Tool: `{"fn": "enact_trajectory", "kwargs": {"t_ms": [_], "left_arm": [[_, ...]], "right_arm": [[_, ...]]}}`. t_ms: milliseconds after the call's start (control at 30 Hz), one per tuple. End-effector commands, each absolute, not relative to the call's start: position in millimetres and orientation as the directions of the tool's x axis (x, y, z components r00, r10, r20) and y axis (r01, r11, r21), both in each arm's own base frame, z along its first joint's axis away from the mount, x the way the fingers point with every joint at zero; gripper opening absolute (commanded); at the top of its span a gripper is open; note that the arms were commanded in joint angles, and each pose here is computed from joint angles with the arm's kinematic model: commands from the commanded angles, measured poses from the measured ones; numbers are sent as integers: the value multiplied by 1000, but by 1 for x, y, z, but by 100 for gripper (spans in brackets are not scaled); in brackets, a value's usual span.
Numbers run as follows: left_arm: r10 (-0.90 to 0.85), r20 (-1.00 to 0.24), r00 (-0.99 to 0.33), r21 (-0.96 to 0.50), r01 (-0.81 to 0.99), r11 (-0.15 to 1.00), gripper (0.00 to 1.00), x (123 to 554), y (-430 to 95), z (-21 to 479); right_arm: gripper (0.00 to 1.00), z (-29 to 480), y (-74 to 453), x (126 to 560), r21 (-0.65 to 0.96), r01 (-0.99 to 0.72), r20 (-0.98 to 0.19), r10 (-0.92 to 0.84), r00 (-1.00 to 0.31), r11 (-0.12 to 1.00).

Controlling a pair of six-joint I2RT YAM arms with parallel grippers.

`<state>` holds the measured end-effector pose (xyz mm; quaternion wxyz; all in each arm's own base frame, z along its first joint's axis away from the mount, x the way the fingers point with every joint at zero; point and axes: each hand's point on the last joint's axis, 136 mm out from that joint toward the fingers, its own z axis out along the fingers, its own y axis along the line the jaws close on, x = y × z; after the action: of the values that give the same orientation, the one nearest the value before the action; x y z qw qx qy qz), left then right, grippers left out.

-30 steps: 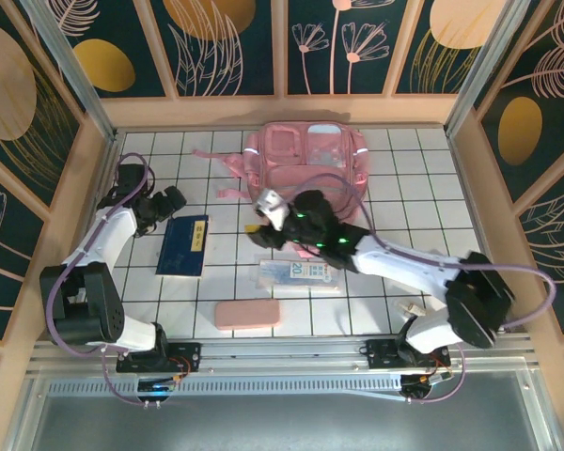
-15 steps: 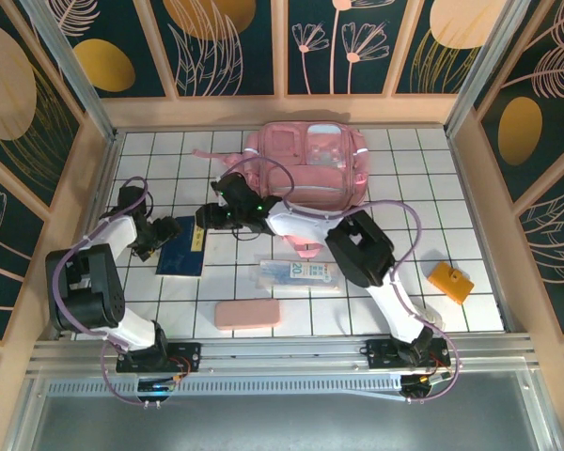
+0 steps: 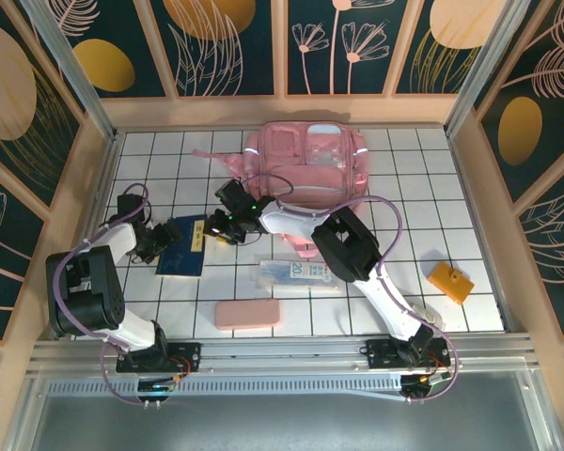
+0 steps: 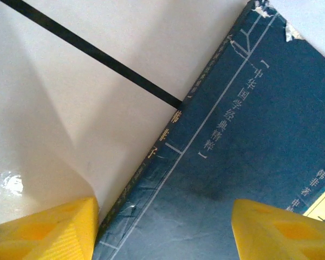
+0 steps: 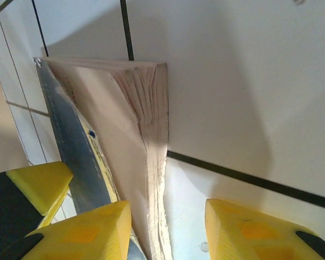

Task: Pack books, pencil case, and school supplies into a backpack

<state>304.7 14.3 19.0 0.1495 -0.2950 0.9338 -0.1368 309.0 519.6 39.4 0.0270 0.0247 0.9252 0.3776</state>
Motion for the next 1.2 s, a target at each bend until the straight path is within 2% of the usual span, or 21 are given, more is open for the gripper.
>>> {"fn": "enact_trajectory", "kwargs": {"t_ms": [0,267,433,633,1000,1167], "left_arm": [[-534,29,-845,-485,-479,732,61,265,-37,7],[-505,12,-863,-558,-425,713,57,267,-49,26],[-519,24,-855,-529,-451,719,59,262,-45,17],[-574,11,-819,-474,-510,718,60,261,-34,8],[-597,8,-802,-442,-538,717,59,258,-28,0],[-585,27,-811,-466,-527,710,58,258,-34,0]], "right_arm": [[38,36,532,300,732,34,18,31,-999,680],[35,34,529,300,732,3,16,-13,-1000,681],[49,39,511,311,676,-36,-71,16,-997,736],[51,57,498,324,643,-202,-218,-76,-973,739],[52,82,486,317,662,-438,-346,-271,-898,608],[54,74,496,311,681,-467,-330,-333,-883,563]]}}
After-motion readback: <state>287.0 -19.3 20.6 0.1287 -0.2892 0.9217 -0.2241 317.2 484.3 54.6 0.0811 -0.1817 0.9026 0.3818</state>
